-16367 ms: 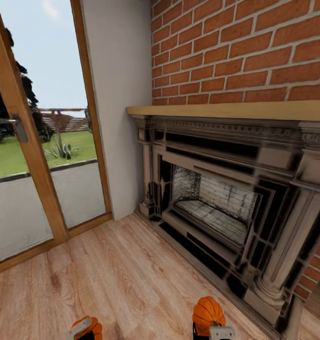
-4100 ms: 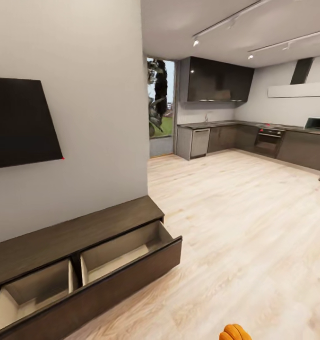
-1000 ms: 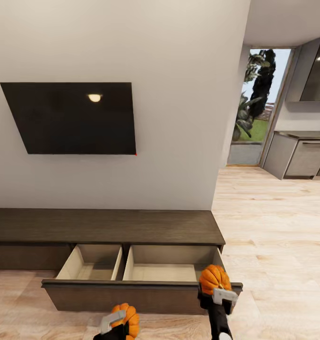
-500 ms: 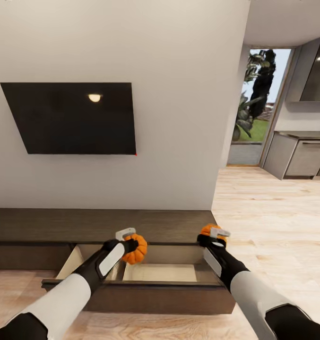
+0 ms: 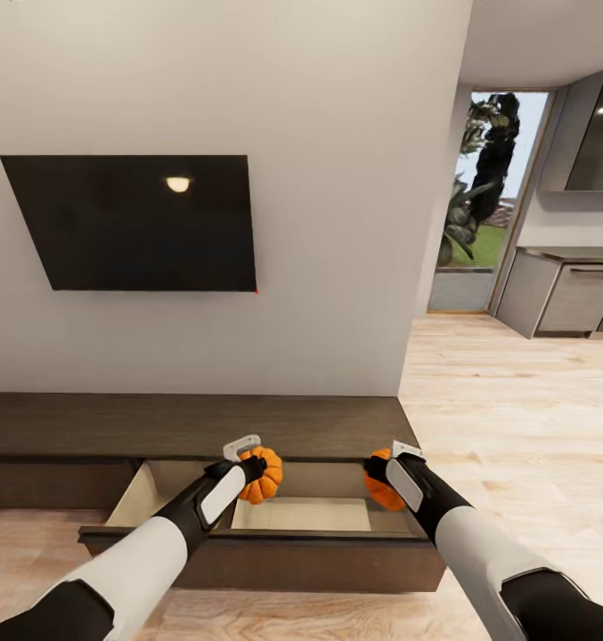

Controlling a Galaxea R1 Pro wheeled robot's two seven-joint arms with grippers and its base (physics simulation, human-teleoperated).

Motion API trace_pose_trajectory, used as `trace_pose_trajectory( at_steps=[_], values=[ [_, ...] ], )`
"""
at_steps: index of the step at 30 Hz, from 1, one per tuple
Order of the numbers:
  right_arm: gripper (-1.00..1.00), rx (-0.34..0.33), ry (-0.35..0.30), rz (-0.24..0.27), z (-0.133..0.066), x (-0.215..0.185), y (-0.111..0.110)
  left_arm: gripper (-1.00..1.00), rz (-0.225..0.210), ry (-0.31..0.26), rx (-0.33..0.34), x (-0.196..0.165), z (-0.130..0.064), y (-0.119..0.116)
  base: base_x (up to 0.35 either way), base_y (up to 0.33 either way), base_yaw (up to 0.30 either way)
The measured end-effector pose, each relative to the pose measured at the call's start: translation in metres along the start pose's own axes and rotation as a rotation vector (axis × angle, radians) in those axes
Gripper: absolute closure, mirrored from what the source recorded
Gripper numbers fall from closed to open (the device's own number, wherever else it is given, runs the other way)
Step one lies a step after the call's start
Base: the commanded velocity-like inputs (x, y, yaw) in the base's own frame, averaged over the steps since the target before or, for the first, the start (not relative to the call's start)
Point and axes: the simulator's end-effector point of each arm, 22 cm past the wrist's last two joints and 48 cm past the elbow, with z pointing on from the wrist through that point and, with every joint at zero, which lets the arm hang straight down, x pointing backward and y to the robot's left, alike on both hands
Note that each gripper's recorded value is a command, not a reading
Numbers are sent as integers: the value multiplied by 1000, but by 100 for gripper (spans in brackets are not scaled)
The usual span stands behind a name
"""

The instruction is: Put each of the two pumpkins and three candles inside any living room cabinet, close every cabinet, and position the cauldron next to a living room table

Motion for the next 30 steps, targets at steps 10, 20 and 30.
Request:
trace_pose_trajectory(
  at_steps=[10, 20, 30],
  values=[
    [100, -5, 4, -3, 0, 0, -1, 100, 134, 54, -49, 34, 6, 15, 286, 0, 0],
    [100, -5, 21, -10, 0, 5, -1, 100, 191, 199, -64, 69, 4, 21, 188, 0, 0],
    [100, -5, 55, -24, 0, 12, -1, 100, 211, 200, -25, 79, -1, -8, 97, 0, 0]
  ],
)
